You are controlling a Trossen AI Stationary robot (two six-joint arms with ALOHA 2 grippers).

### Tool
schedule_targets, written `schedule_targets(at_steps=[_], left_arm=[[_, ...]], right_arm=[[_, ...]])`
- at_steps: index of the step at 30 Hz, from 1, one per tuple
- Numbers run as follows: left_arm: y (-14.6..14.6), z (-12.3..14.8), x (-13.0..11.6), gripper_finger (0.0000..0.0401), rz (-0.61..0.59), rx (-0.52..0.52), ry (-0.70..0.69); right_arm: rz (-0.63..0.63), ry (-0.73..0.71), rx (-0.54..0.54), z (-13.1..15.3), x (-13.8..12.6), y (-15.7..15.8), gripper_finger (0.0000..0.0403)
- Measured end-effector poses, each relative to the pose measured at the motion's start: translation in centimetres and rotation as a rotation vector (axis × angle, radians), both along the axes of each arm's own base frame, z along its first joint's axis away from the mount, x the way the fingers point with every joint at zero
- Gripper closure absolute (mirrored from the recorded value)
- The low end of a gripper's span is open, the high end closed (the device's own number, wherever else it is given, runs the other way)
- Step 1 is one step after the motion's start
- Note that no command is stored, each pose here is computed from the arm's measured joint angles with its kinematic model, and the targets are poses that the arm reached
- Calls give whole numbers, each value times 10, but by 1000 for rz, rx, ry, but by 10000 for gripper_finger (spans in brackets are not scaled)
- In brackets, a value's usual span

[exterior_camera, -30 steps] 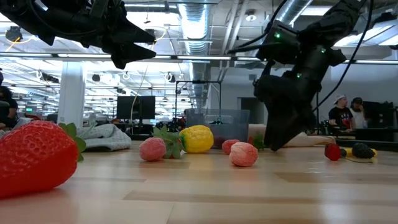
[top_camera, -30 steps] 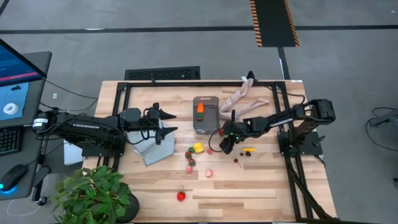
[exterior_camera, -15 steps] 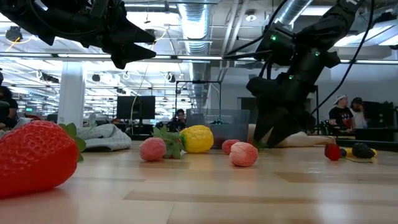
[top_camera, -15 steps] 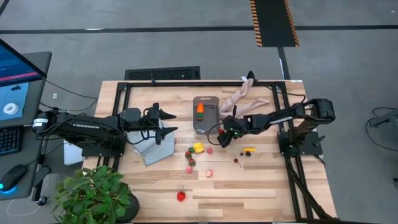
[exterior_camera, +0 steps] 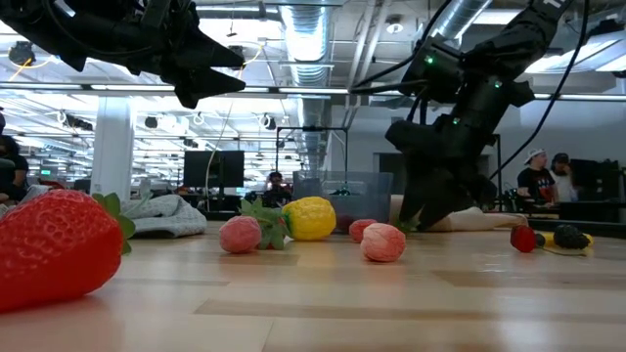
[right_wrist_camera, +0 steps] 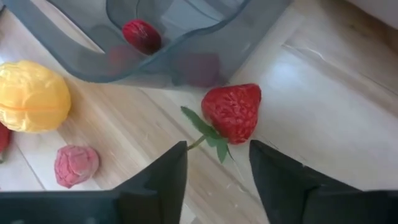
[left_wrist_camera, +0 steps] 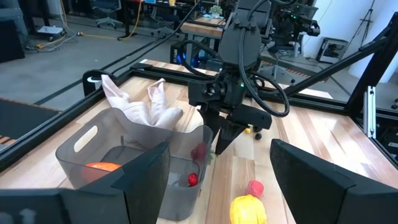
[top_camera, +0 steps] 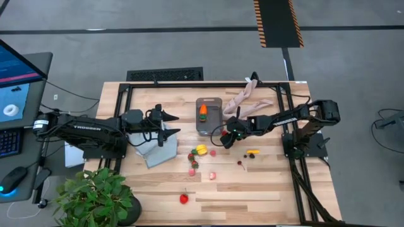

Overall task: Pick and placing Produce into tupperware
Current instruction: Put the red strawberry into the black bin

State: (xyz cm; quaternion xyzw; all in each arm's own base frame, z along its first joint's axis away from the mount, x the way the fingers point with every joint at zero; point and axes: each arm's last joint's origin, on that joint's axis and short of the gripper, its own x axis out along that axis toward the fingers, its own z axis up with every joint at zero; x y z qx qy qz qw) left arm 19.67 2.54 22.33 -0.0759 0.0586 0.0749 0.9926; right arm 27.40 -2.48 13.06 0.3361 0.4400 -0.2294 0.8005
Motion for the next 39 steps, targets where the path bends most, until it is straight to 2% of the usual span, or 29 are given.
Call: schedule_targets(at_steps=[4,11,13,18,22,29,33,39], left_arm=[[0,0,0,134,0,0,0],[0,0,0,134,0,0,0],[0,0,0,134,0,0,0],[0,0,0,134,1,0,1],[0,0,0,134,0,0,1],[0,0,0,134,0,0,1],[0,0,0,134,1,0,1],[0,0,0,134,1,0,0]], right_arm=[[2,4,-1,0,0,0,262],[24,20,-11,-1,-2,1,372],[27,23,-12,-1,-2,1,389],[39,69,-2,-3,-5,9,377],[57,101,-8,-4,-8,19,392],[71,93,-34,-3,-8,36,392],[78,82,-70,5,-8,43,393],[112,20,-122,32,0,53,393]])
